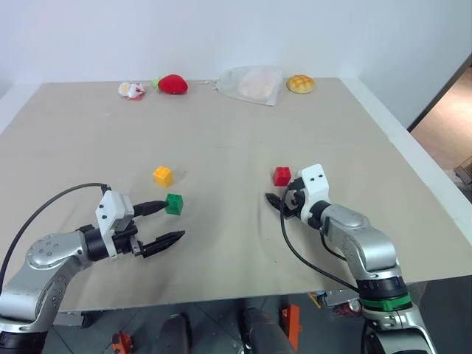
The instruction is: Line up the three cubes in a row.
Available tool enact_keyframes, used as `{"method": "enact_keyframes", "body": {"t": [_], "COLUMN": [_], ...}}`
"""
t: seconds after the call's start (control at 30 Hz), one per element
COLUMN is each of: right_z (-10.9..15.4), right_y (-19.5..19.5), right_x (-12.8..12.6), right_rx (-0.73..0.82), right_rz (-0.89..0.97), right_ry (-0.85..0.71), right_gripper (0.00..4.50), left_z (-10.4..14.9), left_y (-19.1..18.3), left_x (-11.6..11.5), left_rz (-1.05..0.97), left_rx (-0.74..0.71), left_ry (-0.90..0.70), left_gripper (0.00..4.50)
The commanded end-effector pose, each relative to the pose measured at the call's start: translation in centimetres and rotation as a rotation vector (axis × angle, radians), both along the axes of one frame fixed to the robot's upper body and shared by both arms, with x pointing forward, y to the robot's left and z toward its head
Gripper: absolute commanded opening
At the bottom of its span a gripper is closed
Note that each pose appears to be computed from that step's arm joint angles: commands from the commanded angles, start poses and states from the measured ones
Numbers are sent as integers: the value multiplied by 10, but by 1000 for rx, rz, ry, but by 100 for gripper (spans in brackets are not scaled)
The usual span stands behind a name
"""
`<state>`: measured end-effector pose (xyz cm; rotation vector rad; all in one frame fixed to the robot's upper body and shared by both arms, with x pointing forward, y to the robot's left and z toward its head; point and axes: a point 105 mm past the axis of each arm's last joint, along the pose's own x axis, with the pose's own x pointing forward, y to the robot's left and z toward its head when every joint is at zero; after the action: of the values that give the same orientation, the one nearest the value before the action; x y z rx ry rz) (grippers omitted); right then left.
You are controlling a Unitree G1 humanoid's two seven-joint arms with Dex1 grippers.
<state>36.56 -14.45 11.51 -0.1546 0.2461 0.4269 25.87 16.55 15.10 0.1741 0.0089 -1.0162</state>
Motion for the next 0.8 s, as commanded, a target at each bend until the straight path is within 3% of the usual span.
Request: {"method": "enact_keyframes", "body": {"t": [0.03,0.47,0.5,0.73,0.8], "right_z": [19,22,22,23,25], "right_y": [-1,-2,-3,-2,-2], "right_x": [12,40,41,46,48], "right_rx": [-2,29,27,33,27], "right_rz": [-27,-94,-100,-91,-76], "right_ry": [-82,-97,-98,-113,-120], "right_gripper": [429,429,373,131,127], "left_z": [12,15,15,14,12], "left_y": [-6,-11,-11,-8,-5], "left_x": [-1,-1,-2,-5,-6], "left_rz": [-17,18,21,44,54], "left_rx": [-2,-23,-23,-21,-17], "left_ry": [-45,-72,-73,-69,-59], "left_gripper": [425,425,428,428,428]}}
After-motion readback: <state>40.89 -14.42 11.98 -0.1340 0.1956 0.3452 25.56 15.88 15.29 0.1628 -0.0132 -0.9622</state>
